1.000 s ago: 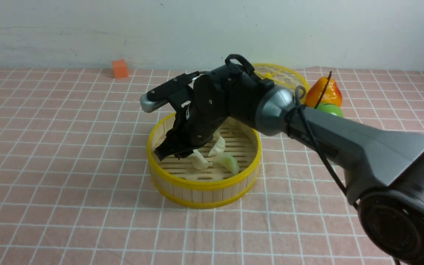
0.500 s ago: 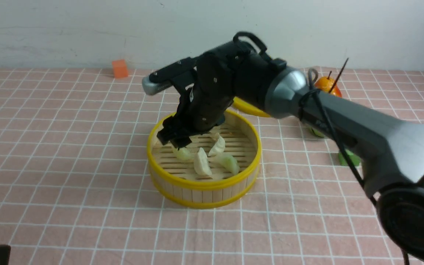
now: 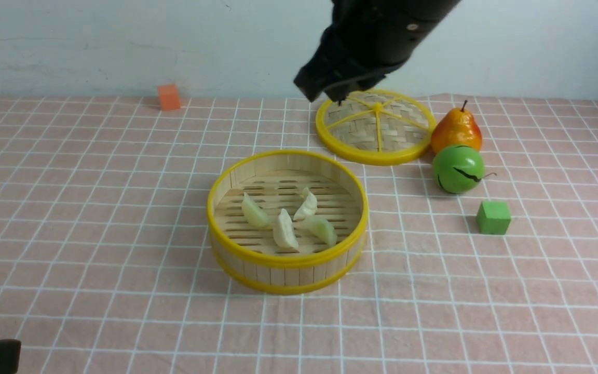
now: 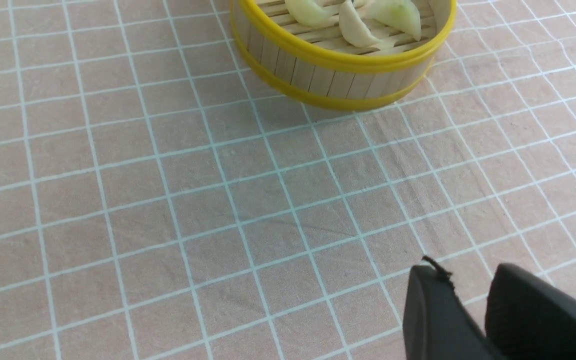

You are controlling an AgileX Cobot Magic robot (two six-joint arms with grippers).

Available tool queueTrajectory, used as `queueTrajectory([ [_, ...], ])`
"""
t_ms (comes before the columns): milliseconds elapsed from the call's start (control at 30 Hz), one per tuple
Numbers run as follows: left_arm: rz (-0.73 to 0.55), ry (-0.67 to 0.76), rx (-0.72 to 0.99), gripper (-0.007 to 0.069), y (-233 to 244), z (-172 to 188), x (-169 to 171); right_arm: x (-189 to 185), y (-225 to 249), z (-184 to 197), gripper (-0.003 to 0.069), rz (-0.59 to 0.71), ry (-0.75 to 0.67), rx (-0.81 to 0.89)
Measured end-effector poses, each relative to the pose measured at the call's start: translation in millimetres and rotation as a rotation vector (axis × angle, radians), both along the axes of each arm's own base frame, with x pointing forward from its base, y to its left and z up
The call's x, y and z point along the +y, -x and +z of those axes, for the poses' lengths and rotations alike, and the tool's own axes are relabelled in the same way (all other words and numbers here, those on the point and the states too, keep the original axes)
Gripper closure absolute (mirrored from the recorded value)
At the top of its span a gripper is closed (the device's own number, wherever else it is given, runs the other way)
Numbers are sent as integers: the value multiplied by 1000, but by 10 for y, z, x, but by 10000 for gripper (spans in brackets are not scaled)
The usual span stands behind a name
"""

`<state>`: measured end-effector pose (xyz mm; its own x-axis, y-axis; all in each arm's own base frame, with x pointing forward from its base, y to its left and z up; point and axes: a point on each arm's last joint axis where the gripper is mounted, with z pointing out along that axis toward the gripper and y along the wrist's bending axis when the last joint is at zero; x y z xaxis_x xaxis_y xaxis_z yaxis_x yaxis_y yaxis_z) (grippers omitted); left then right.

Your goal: Put the dumplings into the steamer on the table with the pink tablecloth.

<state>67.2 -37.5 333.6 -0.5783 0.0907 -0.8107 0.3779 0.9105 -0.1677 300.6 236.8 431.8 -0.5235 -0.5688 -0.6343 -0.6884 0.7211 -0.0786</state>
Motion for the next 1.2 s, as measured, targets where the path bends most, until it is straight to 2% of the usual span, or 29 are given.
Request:
queueTrajectory([
  [67, 0, 0, 0, 461, 0, 0, 0, -201, 289, 3, 679, 11, -3, 31],
  [167, 0, 0, 0, 457, 0, 0, 0, -377, 540, 2, 679, 15, -61, -9],
  [433, 0, 0, 0, 451, 0, 0, 0, -986, 1306, -21, 678, -37, -391, -314],
  [600, 0, 0, 0, 448, 0, 0, 0, -1237, 1612, -112, 676, -41, -486, -422],
  [833, 0, 0, 0, 442, 0, 0, 0, -1441, 1870, -256, 671, -40, -510, -452],
  [1200, 0, 0, 0, 426, 0, 0, 0, -1480, 1886, -307, 664, -35, -461, -478],
])
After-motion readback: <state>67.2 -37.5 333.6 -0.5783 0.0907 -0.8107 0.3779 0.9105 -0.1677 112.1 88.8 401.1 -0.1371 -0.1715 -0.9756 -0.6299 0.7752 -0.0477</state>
